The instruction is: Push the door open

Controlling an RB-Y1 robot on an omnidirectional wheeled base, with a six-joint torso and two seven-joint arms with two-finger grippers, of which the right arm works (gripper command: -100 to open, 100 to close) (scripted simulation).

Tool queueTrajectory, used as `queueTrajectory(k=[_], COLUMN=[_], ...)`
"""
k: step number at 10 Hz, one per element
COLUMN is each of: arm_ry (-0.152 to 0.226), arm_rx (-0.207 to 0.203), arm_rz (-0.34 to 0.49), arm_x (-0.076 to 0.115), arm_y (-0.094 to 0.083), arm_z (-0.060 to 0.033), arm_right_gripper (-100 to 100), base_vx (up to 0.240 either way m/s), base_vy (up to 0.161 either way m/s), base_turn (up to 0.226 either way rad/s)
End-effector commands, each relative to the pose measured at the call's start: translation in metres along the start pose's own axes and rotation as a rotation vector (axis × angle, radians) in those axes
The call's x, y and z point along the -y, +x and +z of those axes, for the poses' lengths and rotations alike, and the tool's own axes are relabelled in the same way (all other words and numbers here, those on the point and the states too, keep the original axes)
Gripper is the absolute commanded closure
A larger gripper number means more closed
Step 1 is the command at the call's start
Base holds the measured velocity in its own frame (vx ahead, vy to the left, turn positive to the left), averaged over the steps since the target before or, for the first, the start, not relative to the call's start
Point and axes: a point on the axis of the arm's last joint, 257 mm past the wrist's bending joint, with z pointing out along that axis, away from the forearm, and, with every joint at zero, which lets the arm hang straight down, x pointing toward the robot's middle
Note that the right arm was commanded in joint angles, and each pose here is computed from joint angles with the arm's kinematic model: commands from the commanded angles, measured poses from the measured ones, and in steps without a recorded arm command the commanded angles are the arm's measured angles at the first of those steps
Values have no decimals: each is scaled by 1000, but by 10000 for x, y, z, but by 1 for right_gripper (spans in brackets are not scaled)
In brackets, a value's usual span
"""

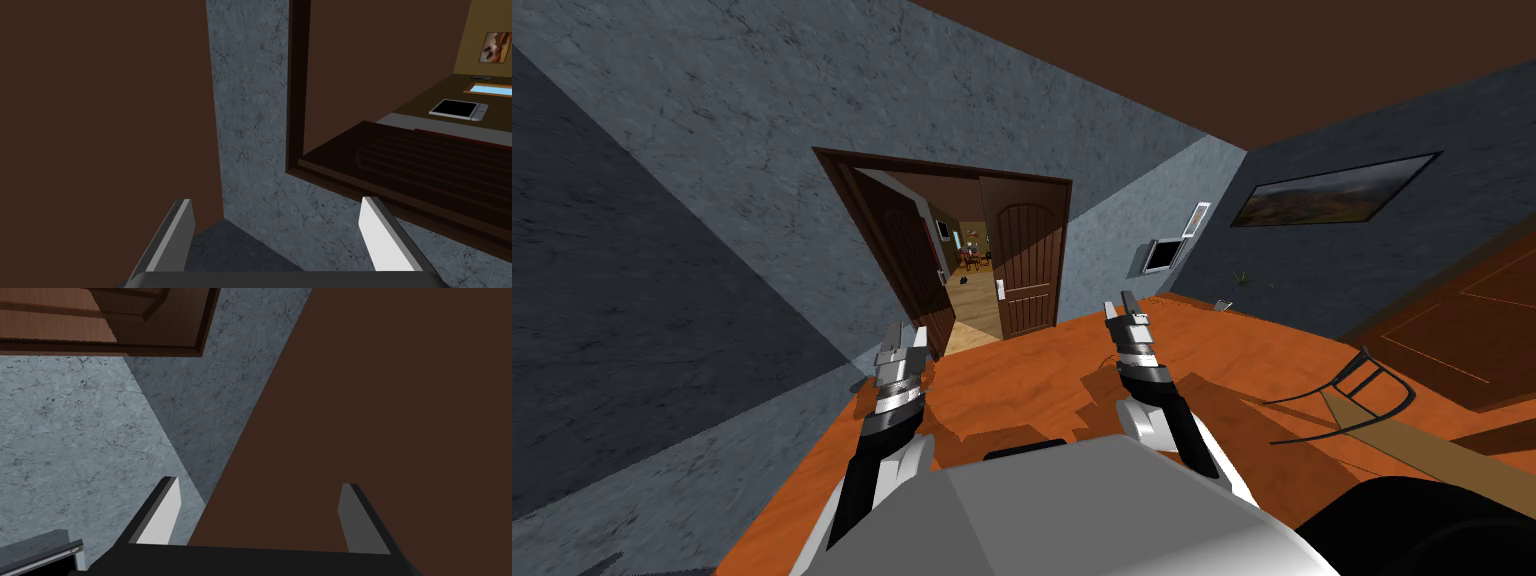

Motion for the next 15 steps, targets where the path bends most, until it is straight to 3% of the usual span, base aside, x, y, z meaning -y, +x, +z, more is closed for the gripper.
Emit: queueTrajectory(k=[1, 8, 15], arm_ry=[10, 75, 136], arm_rx=[-10, -76, -148], arm_rz=[20, 135, 232], arm_x=[77, 520, 876], arm_y=[65, 517, 1004], arm_z=[4, 9, -26], arm_right_gripper=[-100, -100, -100], base_vx=[138, 182, 106], base_vy=[80, 41, 52], base_turn=[-91, -93, -82])
